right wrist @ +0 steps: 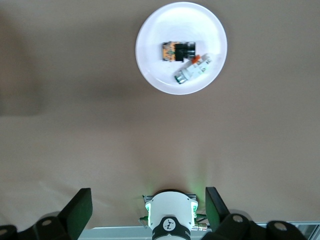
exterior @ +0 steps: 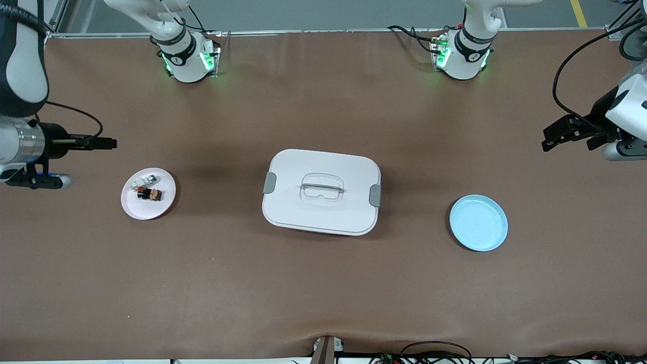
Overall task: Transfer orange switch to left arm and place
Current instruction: 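Lower the right gripper over the orange switch on the pink plate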
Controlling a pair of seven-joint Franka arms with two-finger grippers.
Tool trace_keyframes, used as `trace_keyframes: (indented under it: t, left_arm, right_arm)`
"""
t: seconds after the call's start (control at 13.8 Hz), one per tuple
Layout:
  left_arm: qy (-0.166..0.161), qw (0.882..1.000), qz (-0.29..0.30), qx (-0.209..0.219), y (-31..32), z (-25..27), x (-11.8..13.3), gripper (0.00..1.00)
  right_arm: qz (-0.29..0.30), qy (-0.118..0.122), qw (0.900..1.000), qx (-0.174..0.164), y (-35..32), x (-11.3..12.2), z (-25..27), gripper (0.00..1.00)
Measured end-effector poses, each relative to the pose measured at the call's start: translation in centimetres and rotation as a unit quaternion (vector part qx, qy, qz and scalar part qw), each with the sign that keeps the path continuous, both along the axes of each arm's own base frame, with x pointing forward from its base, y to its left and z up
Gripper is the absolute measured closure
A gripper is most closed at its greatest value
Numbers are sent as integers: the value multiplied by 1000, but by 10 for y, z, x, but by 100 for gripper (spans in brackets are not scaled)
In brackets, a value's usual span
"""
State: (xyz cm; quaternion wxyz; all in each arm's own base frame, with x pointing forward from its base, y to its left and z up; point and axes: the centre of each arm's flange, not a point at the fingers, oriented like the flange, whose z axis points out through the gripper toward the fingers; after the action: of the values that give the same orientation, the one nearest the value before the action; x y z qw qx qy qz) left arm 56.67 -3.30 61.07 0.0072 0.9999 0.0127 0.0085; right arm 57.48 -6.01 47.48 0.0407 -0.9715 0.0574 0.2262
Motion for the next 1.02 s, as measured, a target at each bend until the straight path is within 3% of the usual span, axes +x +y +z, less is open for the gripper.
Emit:
trace_keyframes:
  t: [0.15, 0.51, 1.02]
  left_arm:
    - [0, 1000, -1, 0, -1, 0, 0, 0]
    - [-3, 1000, -2, 0, -2, 3, 0, 0]
    - [-4, 1000, -1, 0, -1, 3, 0, 0]
  right_arm:
    - [-16, -10, 1000, 1, -20, 7, -12, 0]
    - [-15, -66, 998, -6, -16, 24, -32, 0]
    - [49, -132, 990, -10, -3, 29, -100, 0]
